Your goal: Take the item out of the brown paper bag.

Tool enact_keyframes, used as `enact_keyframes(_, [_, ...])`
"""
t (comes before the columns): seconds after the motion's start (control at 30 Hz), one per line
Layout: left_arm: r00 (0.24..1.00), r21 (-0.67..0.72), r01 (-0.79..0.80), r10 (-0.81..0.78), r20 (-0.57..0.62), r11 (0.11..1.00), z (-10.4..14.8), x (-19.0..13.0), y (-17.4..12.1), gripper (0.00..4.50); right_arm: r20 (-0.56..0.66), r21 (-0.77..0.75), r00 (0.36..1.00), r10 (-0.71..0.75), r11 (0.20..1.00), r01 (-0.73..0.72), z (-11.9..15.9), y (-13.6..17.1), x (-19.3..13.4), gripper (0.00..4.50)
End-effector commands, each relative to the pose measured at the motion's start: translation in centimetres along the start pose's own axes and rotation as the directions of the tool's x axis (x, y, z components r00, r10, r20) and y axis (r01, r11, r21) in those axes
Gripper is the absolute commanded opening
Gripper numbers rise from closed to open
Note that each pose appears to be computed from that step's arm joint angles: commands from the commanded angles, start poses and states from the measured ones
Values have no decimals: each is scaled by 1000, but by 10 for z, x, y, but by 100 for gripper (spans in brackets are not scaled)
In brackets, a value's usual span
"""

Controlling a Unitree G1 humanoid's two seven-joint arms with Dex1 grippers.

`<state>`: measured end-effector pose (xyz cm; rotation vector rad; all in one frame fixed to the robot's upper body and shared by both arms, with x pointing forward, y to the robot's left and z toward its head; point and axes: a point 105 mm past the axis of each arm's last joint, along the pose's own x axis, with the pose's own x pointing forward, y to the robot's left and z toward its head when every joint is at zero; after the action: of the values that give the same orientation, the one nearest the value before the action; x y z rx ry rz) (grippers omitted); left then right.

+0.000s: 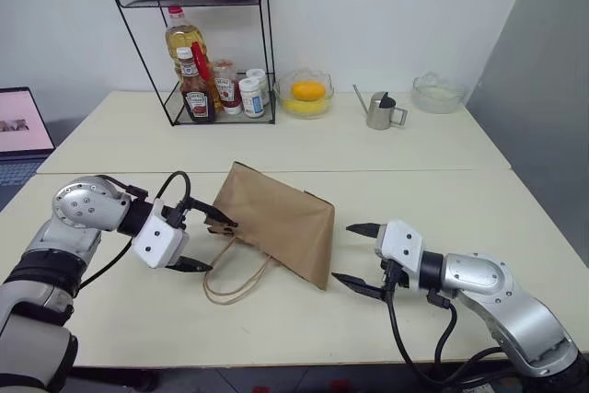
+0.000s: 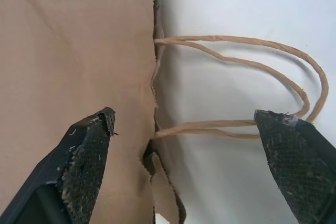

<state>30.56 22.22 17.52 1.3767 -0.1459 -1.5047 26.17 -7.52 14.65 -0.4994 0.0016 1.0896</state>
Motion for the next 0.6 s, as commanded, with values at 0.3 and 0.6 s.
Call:
enact_keyframes(0.3, [1000,49,-8,9,-26,999,2,-11,7,450,27,-34,999,-26,999,27,11,-2,-4,447])
enact_keyframes(0.6, [999,86,41,-40,-7,995,2,2,-7,450,20,-35,999,-30,999,30,11,-2,-5,447])
